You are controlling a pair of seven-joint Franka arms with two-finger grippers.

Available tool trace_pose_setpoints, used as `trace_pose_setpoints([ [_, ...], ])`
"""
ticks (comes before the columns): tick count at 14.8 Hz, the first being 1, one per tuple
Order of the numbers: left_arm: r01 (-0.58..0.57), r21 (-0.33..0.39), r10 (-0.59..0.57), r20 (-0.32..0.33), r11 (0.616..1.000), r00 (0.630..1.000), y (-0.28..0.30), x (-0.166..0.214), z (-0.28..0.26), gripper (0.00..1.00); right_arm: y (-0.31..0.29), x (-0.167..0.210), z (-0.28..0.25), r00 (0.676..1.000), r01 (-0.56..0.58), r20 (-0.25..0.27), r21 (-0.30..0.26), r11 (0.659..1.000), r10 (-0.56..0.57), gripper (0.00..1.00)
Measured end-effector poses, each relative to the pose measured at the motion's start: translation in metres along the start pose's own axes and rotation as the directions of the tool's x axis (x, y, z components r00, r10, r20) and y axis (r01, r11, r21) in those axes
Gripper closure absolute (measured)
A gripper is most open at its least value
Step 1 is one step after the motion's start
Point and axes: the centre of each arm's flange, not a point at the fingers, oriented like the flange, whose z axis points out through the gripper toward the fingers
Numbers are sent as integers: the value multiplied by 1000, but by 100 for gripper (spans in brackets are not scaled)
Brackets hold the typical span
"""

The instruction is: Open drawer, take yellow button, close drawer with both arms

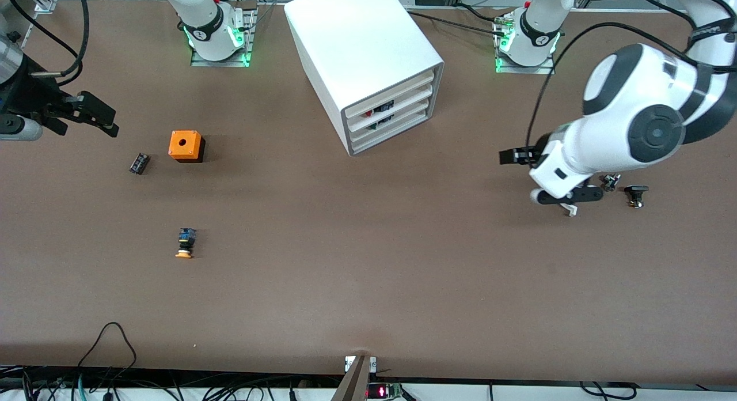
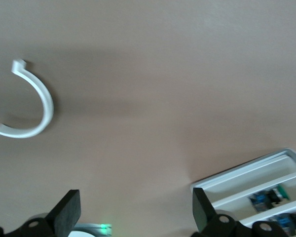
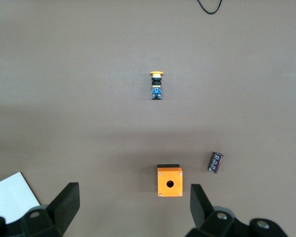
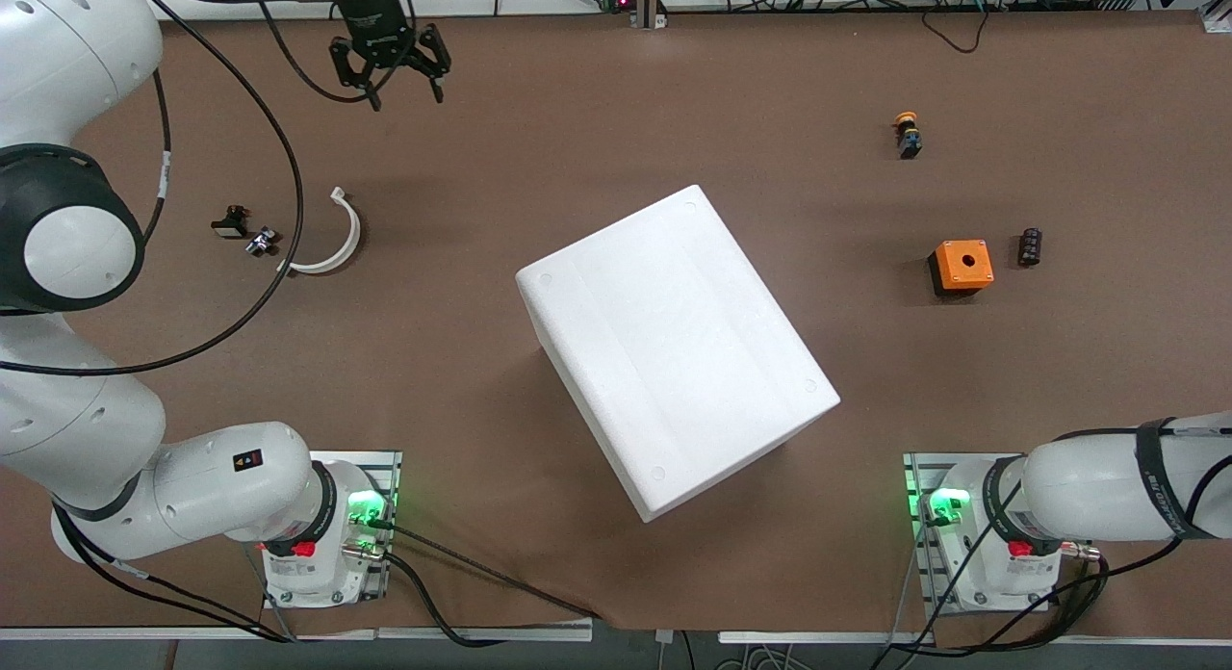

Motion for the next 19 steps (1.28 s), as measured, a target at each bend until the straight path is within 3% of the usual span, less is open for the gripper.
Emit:
trace_pose_setpoints([
  [5,-149,80,155,-71,986,985,-52,-1,-30,0,0,-3,-5,1000,12,-5,0,1000,-12,0],
  [8,-123,105,144,-217,987,965,-73,-12,-58,0,1,-3,-5,1000,22,-5,-10,1000,-22,0],
  [10,-103,111,129,-267,988,955,-83,-33,-70,0,1,-5,-6,1000,22,4,-13,1000,-22,0],
  [15,-75,82,93,-228,994,969,-104,-61,-73,0,1,-8,-8,1000,22,10,-14,1000,-22,0],
  [19,-81,82,98,-244,993,965,-102,-64,-86,0,1,-8,-10,1000,23,5,-14,1000,-23,0],
])
